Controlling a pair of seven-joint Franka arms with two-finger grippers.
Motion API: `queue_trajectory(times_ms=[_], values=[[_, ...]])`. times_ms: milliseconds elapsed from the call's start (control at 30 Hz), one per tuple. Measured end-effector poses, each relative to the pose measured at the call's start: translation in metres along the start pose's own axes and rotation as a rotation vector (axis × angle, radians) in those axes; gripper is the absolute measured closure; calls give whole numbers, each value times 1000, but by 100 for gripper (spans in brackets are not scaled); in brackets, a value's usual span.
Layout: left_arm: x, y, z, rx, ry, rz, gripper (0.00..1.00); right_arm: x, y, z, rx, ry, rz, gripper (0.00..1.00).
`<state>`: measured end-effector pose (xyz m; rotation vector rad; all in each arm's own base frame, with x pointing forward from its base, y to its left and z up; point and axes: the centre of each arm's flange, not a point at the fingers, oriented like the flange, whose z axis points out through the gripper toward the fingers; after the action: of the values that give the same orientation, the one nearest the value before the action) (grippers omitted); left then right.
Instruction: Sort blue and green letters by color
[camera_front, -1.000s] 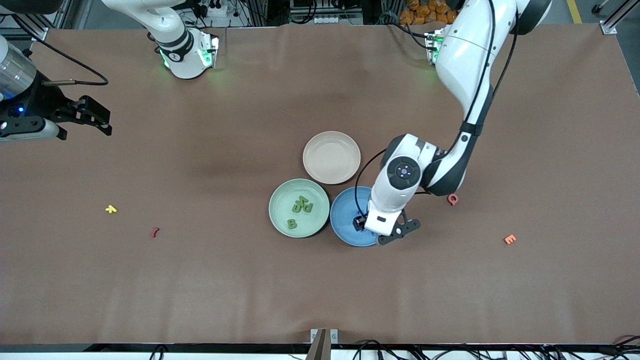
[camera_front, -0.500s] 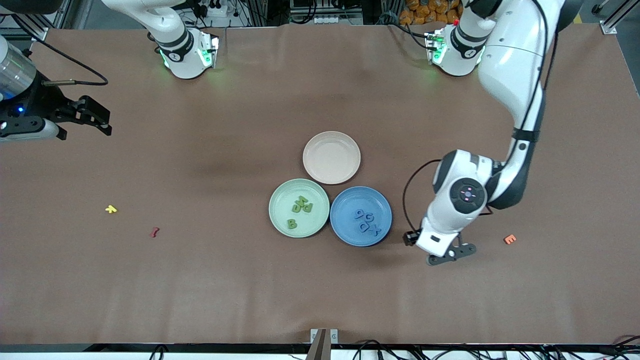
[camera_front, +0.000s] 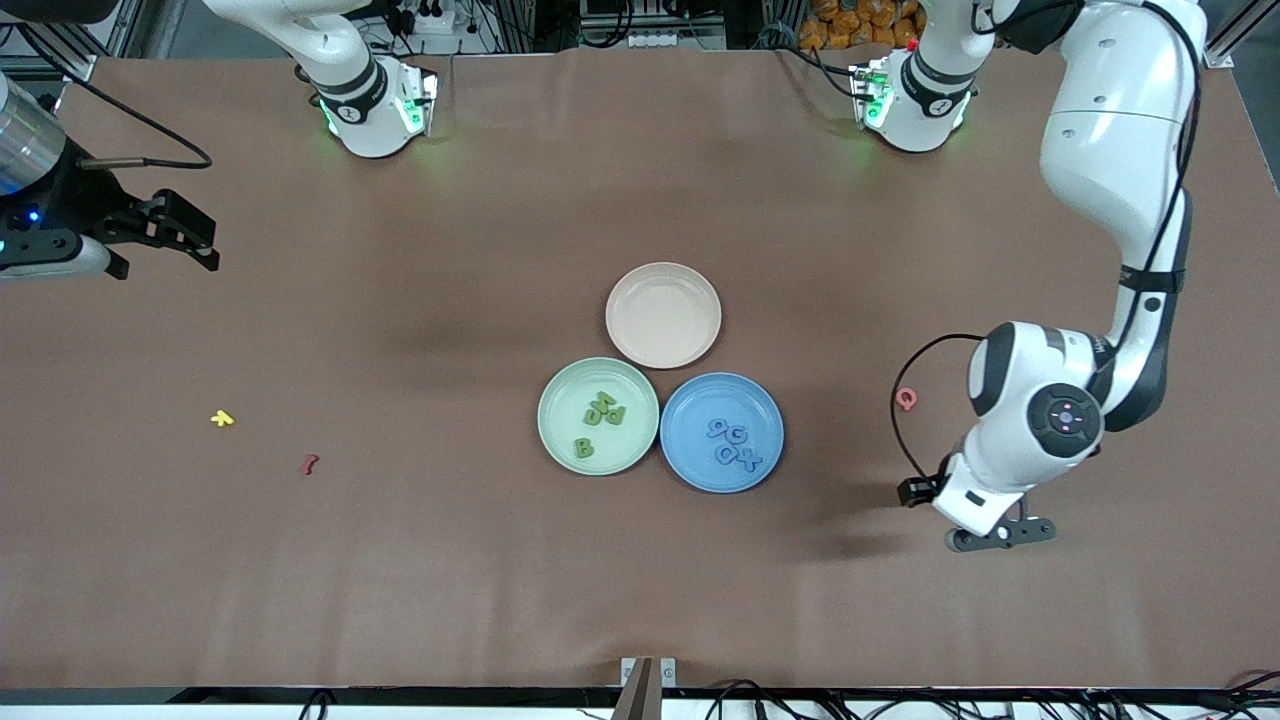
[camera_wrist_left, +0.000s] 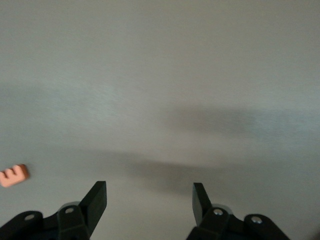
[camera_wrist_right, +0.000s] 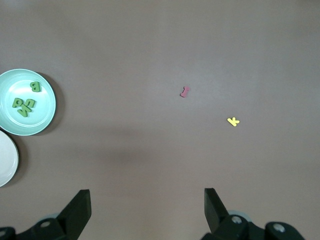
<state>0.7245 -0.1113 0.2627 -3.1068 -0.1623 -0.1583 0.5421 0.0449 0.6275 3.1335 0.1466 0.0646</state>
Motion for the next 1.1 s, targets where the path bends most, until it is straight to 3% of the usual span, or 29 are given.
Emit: queue_trajectory(times_ms=[500,733,1100], values=[[17,-95,6,16,-10,11,22,0,0,0,0,0,1,0],[17,-109,0,19,-22,12,22,0,0,0,0,0,1,0],[18,-101,-88,-1,-3,3,21,0,0,0,0,0,0,0]])
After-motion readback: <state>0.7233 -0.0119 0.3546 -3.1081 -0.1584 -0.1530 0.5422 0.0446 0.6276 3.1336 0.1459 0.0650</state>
